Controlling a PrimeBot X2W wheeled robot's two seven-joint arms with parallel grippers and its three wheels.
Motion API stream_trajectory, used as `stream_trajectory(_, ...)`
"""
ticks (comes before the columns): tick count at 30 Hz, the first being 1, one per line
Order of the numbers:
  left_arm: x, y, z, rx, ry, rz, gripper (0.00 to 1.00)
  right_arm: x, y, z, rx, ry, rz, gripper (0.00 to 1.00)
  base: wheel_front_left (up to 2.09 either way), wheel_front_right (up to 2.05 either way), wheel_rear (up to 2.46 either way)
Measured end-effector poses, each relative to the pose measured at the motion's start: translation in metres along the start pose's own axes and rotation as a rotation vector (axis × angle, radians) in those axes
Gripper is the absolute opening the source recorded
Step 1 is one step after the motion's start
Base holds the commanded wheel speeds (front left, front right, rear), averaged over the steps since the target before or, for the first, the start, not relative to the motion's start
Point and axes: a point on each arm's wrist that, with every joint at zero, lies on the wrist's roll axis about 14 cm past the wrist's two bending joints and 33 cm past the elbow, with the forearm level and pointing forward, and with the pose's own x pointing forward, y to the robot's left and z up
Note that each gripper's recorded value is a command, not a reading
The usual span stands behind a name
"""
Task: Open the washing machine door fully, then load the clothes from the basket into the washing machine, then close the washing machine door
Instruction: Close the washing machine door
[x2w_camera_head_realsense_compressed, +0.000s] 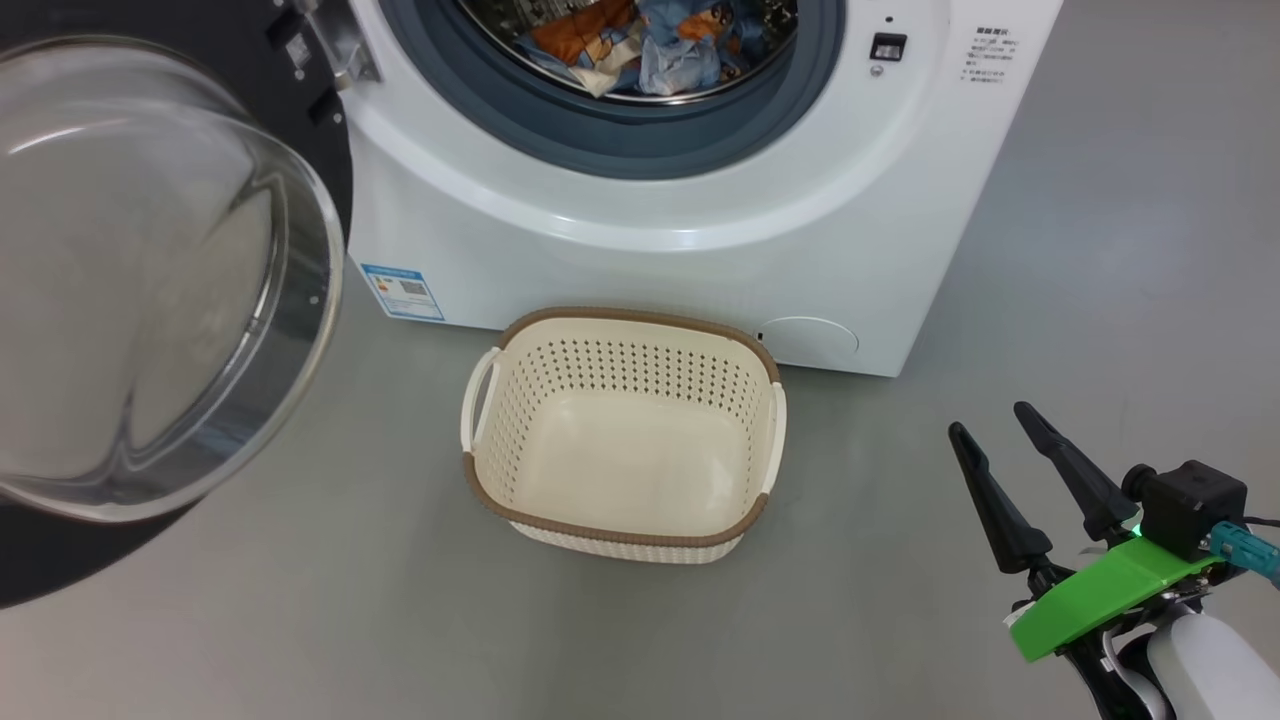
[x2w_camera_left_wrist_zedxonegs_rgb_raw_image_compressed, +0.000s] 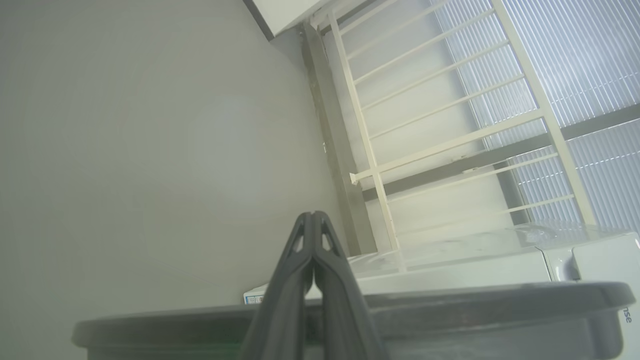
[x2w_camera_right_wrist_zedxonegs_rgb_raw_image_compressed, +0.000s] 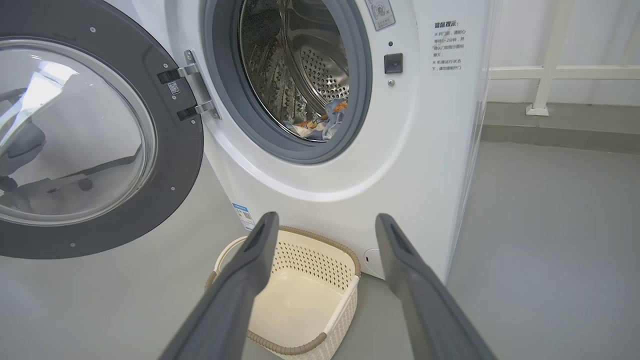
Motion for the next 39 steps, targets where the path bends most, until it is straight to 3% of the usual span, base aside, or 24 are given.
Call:
stream_trajectory(5, -0.013, -0.002, -0.015, 0.054, 0.148, -0.025, 0.00, 0.001, 0.011, 0.007, 0.006, -0.019, 0.018, 1.00, 0.00, 0.00, 0.00)
stream_trajectory(13, -0.044, 0.006, -0.070, -0.001, 0.442, -0.058, 0.00, -0.007, 0.034, 0.008, 0.034, -0.027, 0.041, 1.00, 0.00, 0.00, 0.00)
stream_trajectory(23, -0.090, -0.023, -0.094, 0.010, 0.683, -0.222, 0.00, -0.014, 0.062, 0.020, 0.053, -0.064, 0.073, 1.00, 0.00, 0.00, 0.00)
stream_trajectory(29, -0.120, -0.031, -0.107, 0.013, 0.804, -0.291, 0.00, -0.022, 0.060, 0.024, 0.076, -0.085, 0.045, 1.00, 0.00, 0.00, 0.00)
stream_trajectory(39, -0.164, -0.056, -0.165, 0.096, 0.990, -0.378, 0.00, -0.031, 0.052, 0.021, 0.113, -0.095, -0.004, 1.00, 0.00, 0.00, 0.00)
